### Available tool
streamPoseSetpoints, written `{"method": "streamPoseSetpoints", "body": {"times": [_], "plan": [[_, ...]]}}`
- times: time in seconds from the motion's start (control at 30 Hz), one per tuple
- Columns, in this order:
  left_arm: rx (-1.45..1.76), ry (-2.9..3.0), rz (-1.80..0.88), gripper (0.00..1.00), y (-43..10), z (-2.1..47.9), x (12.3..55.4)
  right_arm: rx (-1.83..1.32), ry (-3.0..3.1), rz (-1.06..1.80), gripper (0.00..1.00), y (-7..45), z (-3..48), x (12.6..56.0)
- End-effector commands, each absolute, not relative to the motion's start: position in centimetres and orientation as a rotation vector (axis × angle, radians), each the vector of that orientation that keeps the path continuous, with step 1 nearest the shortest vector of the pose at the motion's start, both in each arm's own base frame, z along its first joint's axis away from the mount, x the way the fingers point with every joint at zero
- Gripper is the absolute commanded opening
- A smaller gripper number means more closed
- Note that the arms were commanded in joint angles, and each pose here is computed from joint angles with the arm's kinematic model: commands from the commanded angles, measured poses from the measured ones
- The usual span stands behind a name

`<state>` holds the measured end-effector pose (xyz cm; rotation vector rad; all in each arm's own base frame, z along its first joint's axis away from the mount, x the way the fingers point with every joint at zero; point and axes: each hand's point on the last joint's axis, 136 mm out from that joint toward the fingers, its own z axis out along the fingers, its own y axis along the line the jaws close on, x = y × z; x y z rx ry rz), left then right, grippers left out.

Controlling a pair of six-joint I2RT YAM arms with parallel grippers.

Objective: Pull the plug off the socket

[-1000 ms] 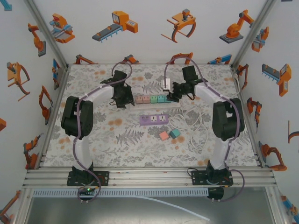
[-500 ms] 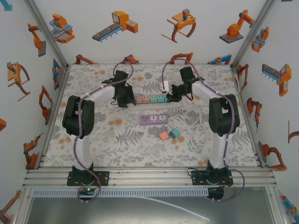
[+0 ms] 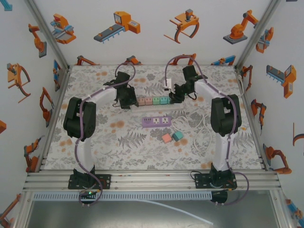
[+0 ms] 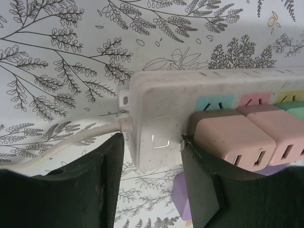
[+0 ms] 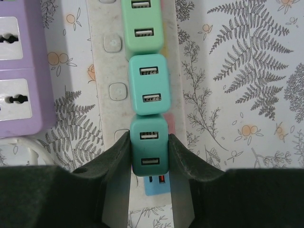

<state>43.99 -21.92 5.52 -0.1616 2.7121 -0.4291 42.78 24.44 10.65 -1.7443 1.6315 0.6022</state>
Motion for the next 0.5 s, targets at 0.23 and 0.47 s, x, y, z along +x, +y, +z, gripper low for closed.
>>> {"method": "streamPoseSetpoints", "body": {"times": [0.23, 0.47], "plan": [[-0.156, 2.856, -0.259, 0.50, -20.3, -0.3, 40.7, -1.572, 1.625, 0.943, 0.00, 27.3, 14.1, 41.9], [-0.158, 2.864, -0.273, 0.49, -20.6, -0.7, 40.7, -1.721, 1.623, 0.786, 0.00, 27.4, 13.3, 41.1]]}}
